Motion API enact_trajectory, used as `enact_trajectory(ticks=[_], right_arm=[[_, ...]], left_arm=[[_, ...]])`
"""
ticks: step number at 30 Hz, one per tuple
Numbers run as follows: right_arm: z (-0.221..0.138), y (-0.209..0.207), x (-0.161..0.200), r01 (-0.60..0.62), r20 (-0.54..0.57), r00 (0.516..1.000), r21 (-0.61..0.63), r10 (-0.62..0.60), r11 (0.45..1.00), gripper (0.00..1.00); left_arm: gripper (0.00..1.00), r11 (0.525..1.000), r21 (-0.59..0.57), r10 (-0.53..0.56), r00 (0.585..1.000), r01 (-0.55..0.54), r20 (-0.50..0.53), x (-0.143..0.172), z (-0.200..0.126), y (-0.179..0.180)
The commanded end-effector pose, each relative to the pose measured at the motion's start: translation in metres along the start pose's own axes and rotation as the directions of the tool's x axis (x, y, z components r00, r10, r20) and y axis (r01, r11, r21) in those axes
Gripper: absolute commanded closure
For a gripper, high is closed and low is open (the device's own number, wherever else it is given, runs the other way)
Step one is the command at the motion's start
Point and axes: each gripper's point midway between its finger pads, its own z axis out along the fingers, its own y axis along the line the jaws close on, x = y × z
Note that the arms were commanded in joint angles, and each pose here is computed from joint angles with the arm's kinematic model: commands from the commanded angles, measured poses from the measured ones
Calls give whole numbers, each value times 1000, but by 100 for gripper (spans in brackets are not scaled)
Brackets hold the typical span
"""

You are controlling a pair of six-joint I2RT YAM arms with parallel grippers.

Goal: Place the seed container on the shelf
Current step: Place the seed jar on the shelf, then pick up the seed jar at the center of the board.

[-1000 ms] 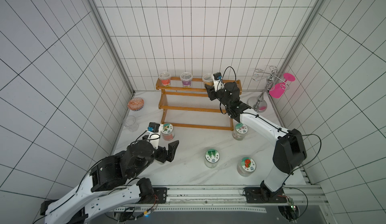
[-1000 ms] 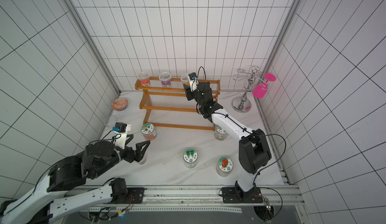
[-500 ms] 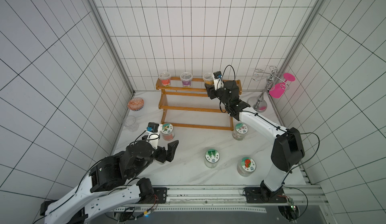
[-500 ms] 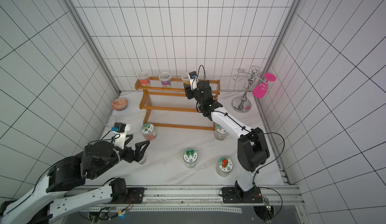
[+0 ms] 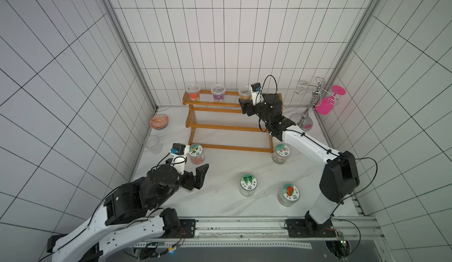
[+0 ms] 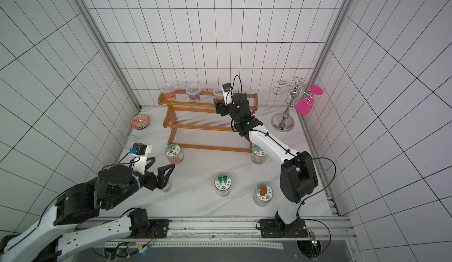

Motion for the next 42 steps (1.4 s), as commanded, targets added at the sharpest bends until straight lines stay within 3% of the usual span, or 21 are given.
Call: enact_trajectory(ticks=[1, 14, 24, 29, 33, 39, 42], right_arm=[[-26, -2, -20, -14, 34, 999, -19, 15, 1000, 15], [-105, 8, 0, -113, -102, 989, -87, 104, 990, 10], [-158, 26, 51, -244, -242, 949, -149, 204, 958, 0], [-174, 34, 83, -286, -335, 916, -165, 219, 944, 1], [-179, 41, 97, -293, -363, 908, -197, 208, 936, 1], [-184, 49, 114, -280, -403, 899, -237, 168, 930, 1], [-185, 49, 119, -272, -409, 899, -241, 156, 932, 1]], left_arm=[[1, 1000, -10, -14, 1000, 14, 8, 0, 2, 2], [1, 996, -79, -43, 999, 41, -23, 8, 15, 7], [1, 951, -281, -167, 981, 133, -102, 39, 33, 34], [1, 888, -397, -332, 919, 230, -212, 85, 49, 55], [1, 845, -448, -416, 886, 293, -205, 95, 51, 62], [1, 676, -622, -621, 760, 394, -194, 142, 56, 90], [1, 614, -674, -661, 735, 411, -154, 151, 57, 99]])
